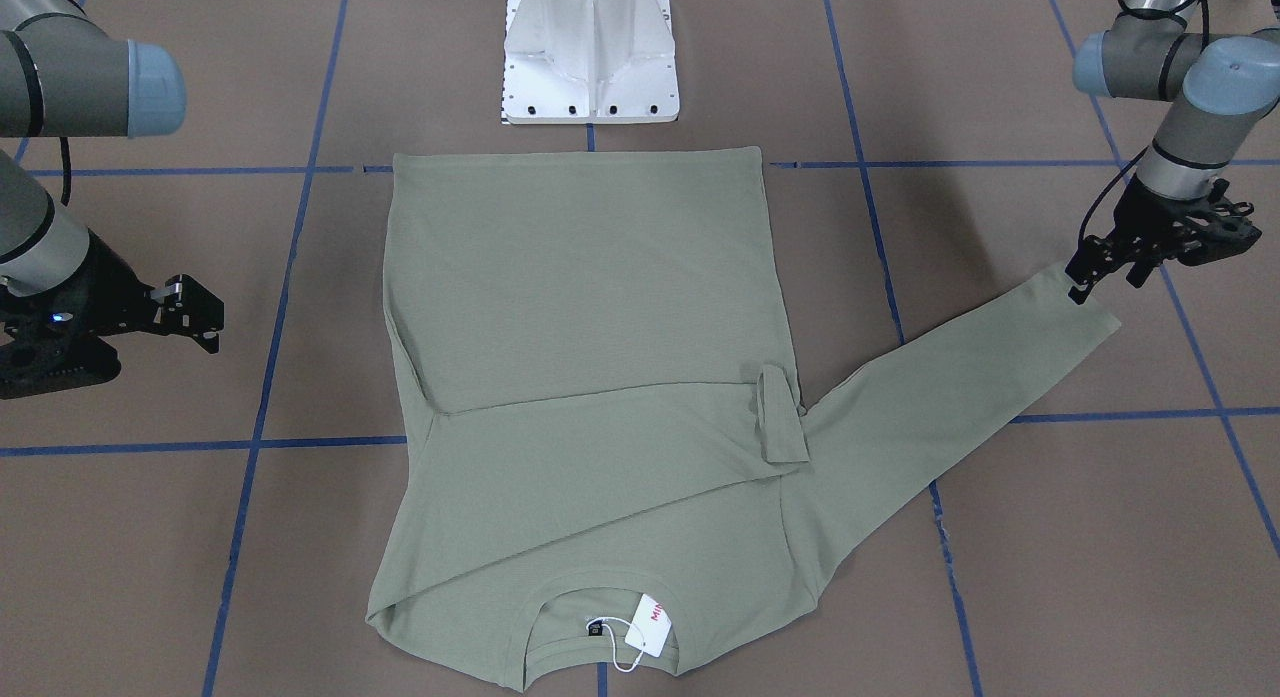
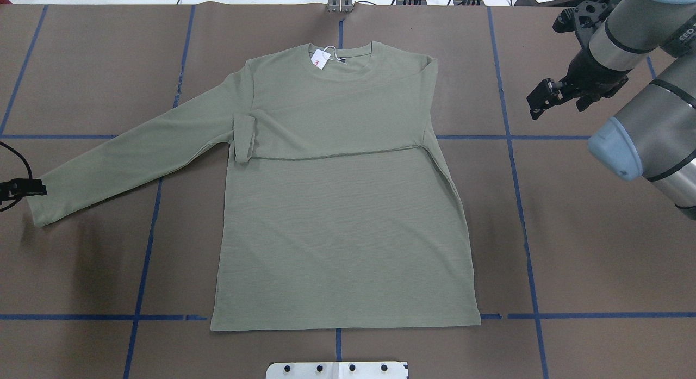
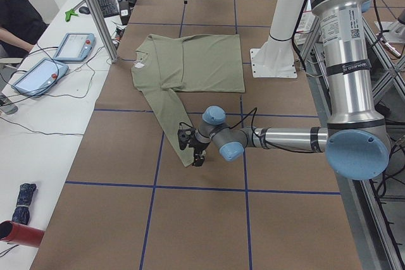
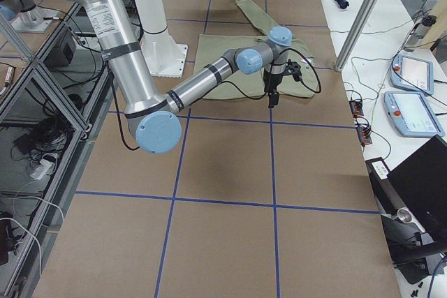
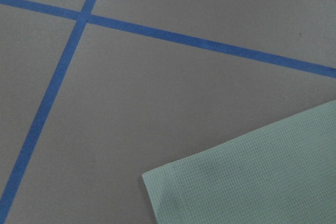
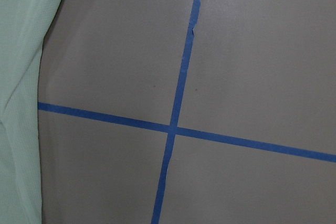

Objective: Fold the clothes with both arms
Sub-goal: 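Lower the left gripper onto the cuff of the other sleeve and grasp, then carry the sleeve with the left gripper across the shirt body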

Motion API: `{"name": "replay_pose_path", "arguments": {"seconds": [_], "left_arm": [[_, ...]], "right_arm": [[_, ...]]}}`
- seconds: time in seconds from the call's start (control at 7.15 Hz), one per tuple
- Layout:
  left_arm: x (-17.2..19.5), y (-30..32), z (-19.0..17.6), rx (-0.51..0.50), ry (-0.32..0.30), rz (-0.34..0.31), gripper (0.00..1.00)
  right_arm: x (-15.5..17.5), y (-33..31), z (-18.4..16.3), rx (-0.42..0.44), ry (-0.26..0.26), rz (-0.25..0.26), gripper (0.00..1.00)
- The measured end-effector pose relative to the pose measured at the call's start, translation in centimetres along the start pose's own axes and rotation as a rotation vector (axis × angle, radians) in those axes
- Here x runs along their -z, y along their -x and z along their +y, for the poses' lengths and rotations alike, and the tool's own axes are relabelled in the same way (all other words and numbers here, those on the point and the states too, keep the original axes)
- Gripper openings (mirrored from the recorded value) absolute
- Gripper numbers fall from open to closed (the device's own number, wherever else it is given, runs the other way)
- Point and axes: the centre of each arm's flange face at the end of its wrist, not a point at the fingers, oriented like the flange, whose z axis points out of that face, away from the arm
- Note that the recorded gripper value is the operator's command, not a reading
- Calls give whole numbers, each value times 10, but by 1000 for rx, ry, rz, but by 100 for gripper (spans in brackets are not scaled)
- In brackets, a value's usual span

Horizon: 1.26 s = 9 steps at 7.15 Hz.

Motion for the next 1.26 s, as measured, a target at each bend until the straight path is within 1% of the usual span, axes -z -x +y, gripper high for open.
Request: {"name": "replay_pose_path", "arguments": {"seconds": [0.28,0.42,0.56,0.84,0.98,1.26], "left_arm": [[-14,0,8,-11,22,-11,99],[-17,-3,11,-16,29,-8,85],[-18,-5,12,-19,31,-3,56],[-17,-7,13,2,30,4,16],[-16,-7,14,11,30,6,0],[-14,-9,15,16,34,13,0]], "right_arm": [[0,0,0,1,-2,1,100],[0,0,0,1,-3,2,100],[1,0,0,1,-4,2,100],[4,3,1,5,-7,-2,100],[6,4,2,7,-9,-4,100],[6,3,3,7,-10,-4,100]]}}
